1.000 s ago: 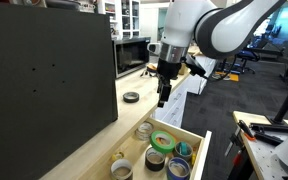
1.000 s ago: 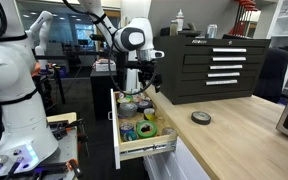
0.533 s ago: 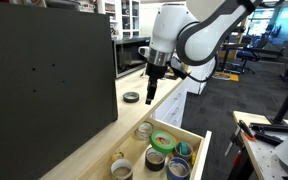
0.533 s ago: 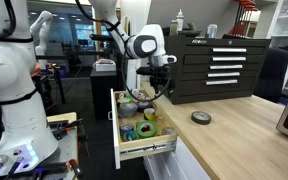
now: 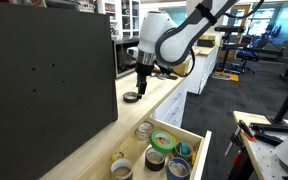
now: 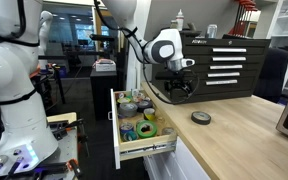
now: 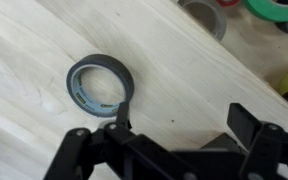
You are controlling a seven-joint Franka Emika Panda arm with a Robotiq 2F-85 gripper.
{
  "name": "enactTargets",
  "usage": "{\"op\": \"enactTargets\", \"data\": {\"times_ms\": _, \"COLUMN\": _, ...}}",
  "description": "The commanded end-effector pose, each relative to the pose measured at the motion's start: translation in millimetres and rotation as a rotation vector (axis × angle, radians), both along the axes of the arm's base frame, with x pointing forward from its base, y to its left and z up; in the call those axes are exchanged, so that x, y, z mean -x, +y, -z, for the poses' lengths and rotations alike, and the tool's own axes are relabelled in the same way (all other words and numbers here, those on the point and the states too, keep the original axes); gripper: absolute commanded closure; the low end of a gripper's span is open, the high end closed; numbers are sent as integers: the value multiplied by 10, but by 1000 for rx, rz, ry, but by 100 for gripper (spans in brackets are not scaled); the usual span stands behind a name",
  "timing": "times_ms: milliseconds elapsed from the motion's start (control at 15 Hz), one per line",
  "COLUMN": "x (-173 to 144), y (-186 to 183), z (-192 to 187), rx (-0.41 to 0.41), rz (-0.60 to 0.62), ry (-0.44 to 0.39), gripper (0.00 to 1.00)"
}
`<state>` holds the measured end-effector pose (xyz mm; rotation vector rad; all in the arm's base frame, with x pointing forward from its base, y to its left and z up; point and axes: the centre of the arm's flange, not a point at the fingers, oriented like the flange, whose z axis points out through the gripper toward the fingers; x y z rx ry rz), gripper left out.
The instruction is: Place the black masking tape in the drawer
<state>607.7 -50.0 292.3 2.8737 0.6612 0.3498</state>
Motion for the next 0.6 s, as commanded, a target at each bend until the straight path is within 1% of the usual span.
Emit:
{"op": "enactTargets", "data": {"times_ms": 0, "x": -349, "y": -290, "z": 3, "rx": 10, "rz": -70, "ry": 22, "gripper": 0}}
{"op": "enactTargets", "data": {"times_ms": 267, "x": -530, "y": -501, "z": 187, "rx": 12, "rz": -120, "ry": 75, "gripper": 0}}
{"op": "enactTargets", "data": {"times_ms": 533, "x": -667, "y": -566, "z": 390, "rx": 12, "rz": -161, "ry": 141, "gripper": 0}}
